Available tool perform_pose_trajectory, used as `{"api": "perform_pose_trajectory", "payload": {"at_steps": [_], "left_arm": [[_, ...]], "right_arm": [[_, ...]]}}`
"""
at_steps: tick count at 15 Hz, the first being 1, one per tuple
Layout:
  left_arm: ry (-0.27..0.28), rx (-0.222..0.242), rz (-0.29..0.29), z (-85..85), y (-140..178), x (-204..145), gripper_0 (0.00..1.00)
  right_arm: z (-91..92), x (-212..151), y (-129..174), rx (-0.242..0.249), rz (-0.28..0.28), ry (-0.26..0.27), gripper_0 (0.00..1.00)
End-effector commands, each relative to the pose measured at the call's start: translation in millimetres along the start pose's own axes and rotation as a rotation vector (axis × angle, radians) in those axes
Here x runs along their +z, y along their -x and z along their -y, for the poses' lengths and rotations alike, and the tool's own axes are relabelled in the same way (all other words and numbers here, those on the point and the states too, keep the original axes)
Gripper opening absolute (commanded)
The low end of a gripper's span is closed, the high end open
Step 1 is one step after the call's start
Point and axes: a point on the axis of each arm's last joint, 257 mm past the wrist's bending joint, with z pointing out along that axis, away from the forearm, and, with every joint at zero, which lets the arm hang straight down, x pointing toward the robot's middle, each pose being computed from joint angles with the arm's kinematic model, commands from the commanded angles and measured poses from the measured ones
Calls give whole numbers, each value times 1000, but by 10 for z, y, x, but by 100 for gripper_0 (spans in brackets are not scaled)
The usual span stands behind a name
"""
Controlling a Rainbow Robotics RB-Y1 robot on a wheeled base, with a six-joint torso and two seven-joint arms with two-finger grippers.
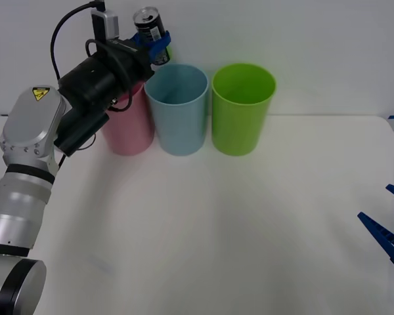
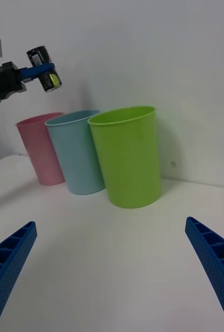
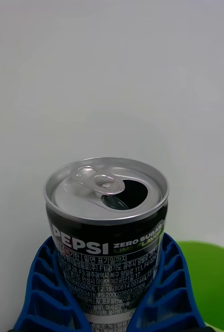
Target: Grasp the object on the table and drop it into the matching bin: aluminum can to the light blue bin, PET bottle to the pink bin.
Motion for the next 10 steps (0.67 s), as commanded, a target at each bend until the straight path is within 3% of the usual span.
{"api": "perform_pose_trajectory", "payload": {"at_steps": [1, 8, 10], "left_arm": [[5, 20, -7, -12, 21, 91, 0], [2, 31, -16, 36, -13, 127, 1], [0, 32, -17, 43, -17, 128, 9]], "right_arm": [[0, 0, 0, 0, 0, 0, 100], [0, 0, 0, 0, 0, 0, 100], [0, 0, 0, 0, 0, 0, 100]]}}
